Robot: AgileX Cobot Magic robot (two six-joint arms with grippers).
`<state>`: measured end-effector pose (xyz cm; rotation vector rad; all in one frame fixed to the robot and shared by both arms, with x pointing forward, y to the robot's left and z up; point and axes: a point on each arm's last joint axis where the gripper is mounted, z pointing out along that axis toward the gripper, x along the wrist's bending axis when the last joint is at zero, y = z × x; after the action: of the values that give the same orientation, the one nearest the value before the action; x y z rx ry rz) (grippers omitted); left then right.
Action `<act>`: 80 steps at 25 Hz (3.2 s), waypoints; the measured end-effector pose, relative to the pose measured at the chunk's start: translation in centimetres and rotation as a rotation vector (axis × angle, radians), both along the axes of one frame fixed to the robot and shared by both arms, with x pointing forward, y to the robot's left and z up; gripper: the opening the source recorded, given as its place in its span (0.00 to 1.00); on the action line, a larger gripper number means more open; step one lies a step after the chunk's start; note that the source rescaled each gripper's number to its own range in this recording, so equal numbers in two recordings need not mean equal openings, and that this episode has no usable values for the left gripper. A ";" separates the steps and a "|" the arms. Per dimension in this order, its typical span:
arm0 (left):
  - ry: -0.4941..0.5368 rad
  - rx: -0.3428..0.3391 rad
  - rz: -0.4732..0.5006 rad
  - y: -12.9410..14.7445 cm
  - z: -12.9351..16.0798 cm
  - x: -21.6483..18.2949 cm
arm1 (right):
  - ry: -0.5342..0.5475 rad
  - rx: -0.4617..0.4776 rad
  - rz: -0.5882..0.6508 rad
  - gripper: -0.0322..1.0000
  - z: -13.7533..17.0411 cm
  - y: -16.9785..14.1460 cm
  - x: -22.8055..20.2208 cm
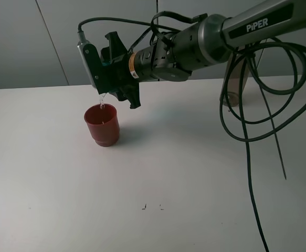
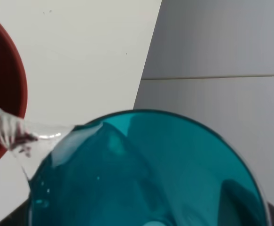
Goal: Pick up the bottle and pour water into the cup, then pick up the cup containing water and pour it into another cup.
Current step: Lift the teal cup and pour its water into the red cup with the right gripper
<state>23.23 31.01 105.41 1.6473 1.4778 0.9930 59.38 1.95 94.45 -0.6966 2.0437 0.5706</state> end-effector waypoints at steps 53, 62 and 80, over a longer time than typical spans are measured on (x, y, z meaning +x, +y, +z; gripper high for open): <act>0.000 0.000 0.000 0.0 0.0 0.0 | -0.165 -0.063 0.130 0.14 0.9 0.6 0.1; 0.000 0.000 0.000 0.0 0.0 0.0 | -0.207 -0.101 0.161 0.14 0.9 0.6 0.1; 0.000 0.000 0.000 0.0 0.0 0.0 | -0.303 -0.183 0.235 0.14 1.0 0.7 0.1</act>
<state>23.23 31.01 105.41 1.6473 1.4778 0.9930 59.44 2.62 95.42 -1.0740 1.7554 0.3841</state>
